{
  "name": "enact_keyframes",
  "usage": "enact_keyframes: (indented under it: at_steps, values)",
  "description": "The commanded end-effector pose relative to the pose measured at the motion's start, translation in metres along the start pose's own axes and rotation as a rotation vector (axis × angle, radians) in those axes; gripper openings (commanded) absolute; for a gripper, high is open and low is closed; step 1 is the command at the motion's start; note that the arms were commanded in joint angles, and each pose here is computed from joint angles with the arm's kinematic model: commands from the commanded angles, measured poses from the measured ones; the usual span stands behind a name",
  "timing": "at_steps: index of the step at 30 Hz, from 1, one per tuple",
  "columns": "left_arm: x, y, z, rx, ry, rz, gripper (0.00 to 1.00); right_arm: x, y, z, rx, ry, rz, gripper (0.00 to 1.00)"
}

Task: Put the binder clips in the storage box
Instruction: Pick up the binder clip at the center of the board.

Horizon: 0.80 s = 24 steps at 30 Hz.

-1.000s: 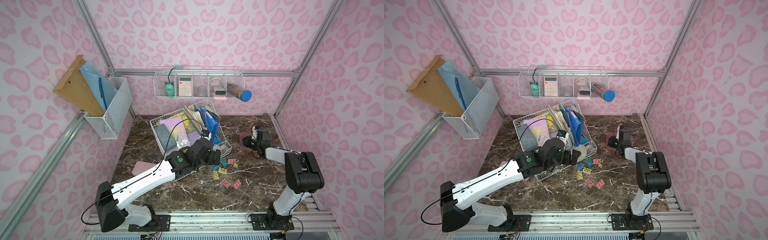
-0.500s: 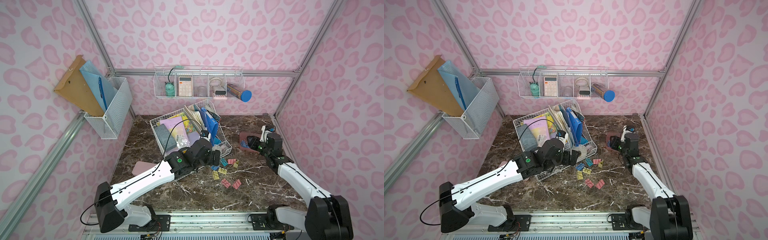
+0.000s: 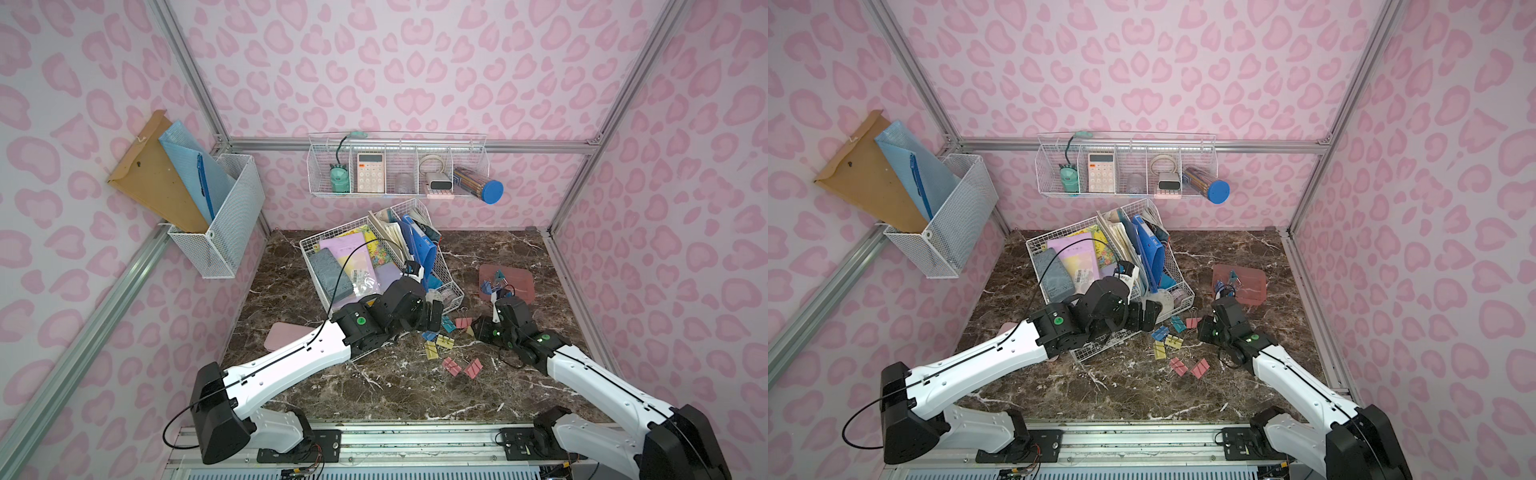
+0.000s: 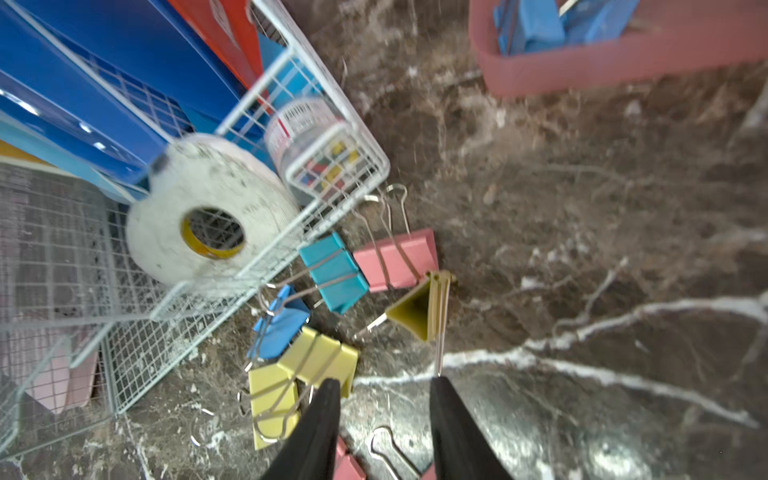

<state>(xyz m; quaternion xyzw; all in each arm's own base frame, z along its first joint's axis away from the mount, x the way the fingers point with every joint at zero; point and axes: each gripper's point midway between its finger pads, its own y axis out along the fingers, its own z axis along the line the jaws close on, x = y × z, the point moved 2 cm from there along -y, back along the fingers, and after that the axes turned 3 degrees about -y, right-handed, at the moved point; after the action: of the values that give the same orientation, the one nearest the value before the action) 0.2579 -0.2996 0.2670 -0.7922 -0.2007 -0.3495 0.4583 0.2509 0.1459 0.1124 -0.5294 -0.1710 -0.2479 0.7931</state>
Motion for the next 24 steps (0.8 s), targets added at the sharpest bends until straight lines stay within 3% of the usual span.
enact_keyframes:
  at_steps: [1,8,14,24]
  values:
    - [0.002,0.0,-0.002,-0.007,-0.001,-0.005,0.99,-0.018,0.003,-0.015,-0.121,0.062,0.009,0.42]
    - [-0.001,0.003,-0.002,-0.009,0.003,0.009,0.99,-0.02,0.025,-0.018,-0.143,-0.029,-0.001,0.36]
    - [0.0,0.001,-0.001,-0.003,0.003,0.002,0.99,-0.016,0.048,-0.008,-0.149,-0.028,0.033,0.27]
    - [-0.003,0.0,0.005,0.014,-0.001,0.001,0.99,-0.022,0.056,-0.033,-0.293,-0.048,0.046,0.04]
